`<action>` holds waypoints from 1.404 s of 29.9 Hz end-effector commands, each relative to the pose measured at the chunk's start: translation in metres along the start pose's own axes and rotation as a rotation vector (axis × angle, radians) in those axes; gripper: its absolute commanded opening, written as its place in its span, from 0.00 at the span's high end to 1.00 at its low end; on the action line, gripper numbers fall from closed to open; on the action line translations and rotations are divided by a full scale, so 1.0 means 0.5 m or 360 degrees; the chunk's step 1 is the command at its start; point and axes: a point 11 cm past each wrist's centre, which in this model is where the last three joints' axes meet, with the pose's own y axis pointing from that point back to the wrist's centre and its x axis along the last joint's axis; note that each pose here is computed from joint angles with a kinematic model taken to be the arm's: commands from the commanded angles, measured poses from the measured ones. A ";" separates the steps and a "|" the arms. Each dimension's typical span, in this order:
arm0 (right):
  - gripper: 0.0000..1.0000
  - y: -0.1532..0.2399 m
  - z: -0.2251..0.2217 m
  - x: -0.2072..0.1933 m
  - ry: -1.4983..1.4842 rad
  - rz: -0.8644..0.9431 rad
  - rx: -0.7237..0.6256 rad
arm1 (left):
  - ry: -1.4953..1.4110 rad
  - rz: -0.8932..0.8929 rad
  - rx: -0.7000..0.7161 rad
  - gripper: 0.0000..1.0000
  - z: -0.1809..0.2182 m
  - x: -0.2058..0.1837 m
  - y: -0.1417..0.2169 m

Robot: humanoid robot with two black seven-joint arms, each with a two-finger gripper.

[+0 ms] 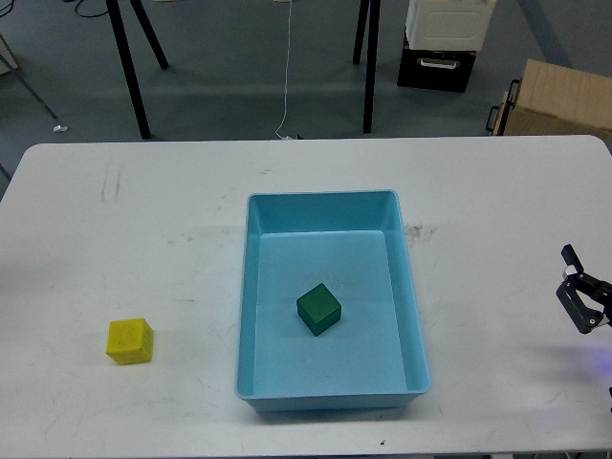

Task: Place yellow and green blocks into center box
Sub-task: 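Move the left gripper toward the yellow cube, then grasp the yellow cube with the left gripper and lift it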

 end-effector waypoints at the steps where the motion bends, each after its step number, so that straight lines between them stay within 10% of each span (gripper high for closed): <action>1: 0.01 -0.001 0.005 0.001 -0.0001 -0.0004 -0.0006 | -0.0407 -0.0136 0.0340 0.00 -0.059 -0.086 -0.120; 11: 0.01 0.001 0.008 0.006 0.0020 0.0005 -0.0022 | -0.1473 -0.0647 0.1191 0.00 -0.328 -0.282 -0.230; 18: 0.01 0.005 0.019 0.014 0.0044 0.0023 -0.0054 | -0.2382 -0.1119 0.1819 0.00 -0.510 -0.272 -0.102; 33: 0.01 0.011 0.049 0.042 0.0037 0.0081 -0.0099 | -0.2556 -0.1127 0.2555 0.00 -0.531 -0.051 0.192; 42: 0.01 0.011 0.049 0.041 0.0041 0.0079 -0.0101 | -0.2505 -0.1045 0.2604 0.00 -0.544 -0.010 0.225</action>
